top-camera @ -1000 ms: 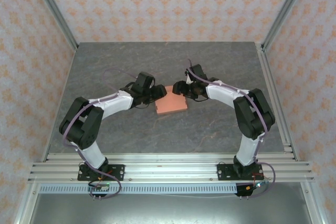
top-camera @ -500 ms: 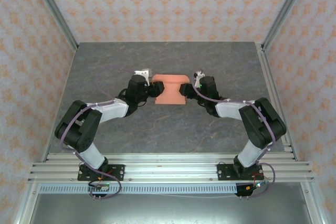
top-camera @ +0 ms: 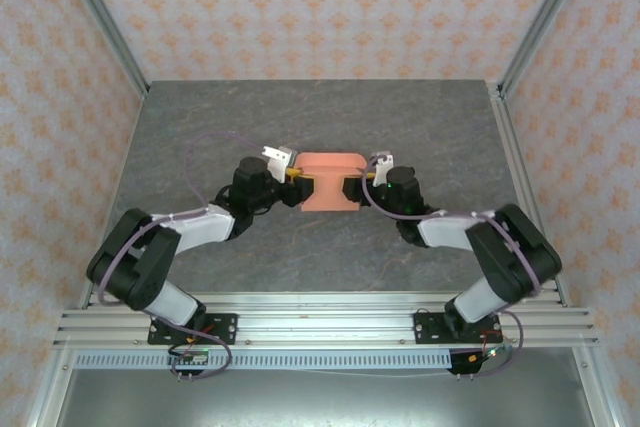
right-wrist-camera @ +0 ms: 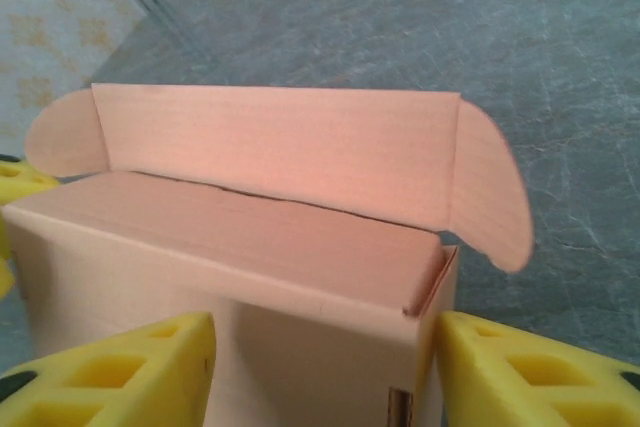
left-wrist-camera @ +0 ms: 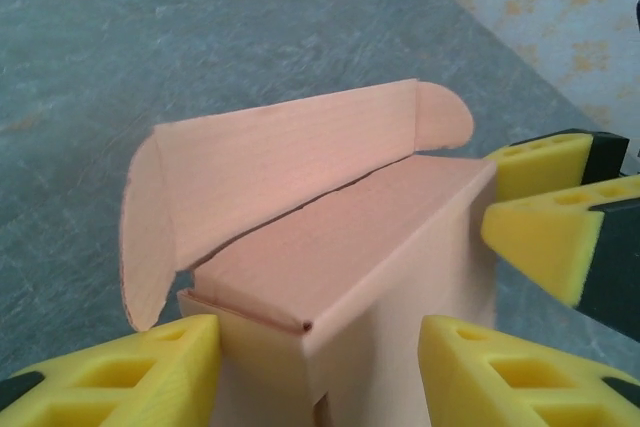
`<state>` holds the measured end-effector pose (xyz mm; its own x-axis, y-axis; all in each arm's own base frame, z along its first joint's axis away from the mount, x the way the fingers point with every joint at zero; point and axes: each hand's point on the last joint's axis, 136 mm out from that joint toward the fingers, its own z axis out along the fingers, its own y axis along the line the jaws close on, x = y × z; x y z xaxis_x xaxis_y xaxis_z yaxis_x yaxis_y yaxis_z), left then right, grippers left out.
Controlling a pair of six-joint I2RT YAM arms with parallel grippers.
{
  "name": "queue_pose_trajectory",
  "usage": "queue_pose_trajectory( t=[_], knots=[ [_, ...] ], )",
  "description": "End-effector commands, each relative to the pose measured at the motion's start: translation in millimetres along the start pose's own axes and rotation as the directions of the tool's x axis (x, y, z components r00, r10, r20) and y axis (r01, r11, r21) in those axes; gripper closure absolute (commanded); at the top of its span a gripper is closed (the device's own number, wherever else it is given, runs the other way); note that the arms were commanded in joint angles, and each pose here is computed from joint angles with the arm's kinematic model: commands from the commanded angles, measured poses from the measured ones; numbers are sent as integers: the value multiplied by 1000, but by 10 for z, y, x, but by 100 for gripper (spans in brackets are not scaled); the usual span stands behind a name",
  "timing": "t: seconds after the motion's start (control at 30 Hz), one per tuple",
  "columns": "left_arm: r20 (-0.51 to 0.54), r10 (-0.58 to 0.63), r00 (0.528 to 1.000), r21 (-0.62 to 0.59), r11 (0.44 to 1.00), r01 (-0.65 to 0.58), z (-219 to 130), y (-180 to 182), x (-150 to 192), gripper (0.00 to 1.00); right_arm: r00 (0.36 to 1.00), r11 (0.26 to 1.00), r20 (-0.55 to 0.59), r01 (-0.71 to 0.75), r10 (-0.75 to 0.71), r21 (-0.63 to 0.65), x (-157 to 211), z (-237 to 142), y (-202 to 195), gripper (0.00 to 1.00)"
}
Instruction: Fold the paper box
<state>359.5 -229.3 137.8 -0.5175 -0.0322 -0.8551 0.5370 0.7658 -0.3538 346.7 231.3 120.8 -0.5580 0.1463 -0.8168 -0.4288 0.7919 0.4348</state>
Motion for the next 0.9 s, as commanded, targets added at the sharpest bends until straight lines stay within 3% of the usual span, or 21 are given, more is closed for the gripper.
queue_pose_trajectory(
  t=[0.0, 0.13, 0.23, 0.33, 0.43, 0.57, 0.63, 0.77, 0.87],
  knots=[
    [-24, 11, 1000, -72, 997, -13, -109, 2, -174, 43, 999, 995, -40, 28, -24, 95, -301, -210, 34, 34],
    [-82, 7, 997, -152, 988, -19, -191, 96, -202, 40, 990, 998, -133, 49, -42, 48, -562, -324, 81, 30],
    [-28, 104, 994, -82, 991, -106, -273, -48, -279, 40, 981, 980, -137, 119, -141, -157, -710, -408, 339, 30],
    [10, 198, 980, -22, 980, -198, -365, -186, -329, 40, 970, 967, -130, 179, -203, -180, -850, -440, 388, 29],
    [11, 204, 979, -81, 976, -202, -412, -108, -396, 40, 973, 975, -117, 186, -201, -124, -1067, -406, 356, 29],
    [36, 165, 986, -141, 977, -158, -434, 14, -456, 40, 992, 988, -94, 93, -81, 127, -1258, -324, -49, 27],
    [32, 125, 992, -157, 980, -118, -415, 75, -461, 40, 991, 970, -135, 32, 1, 242, -1236, -287, -321, 27],
    [-135, -46, 990, -316, 949, 1, -276, 386, -292, 48, 945, 951, -255, -131, 206, 280, -1078, -52, -712, 31],
    [-201, -186, 962, -307, 944, 118, -98, 356, -58, 54, 873, 913, -303, -306, 382, 269, -911, 150, -947, 44]
  ],
)
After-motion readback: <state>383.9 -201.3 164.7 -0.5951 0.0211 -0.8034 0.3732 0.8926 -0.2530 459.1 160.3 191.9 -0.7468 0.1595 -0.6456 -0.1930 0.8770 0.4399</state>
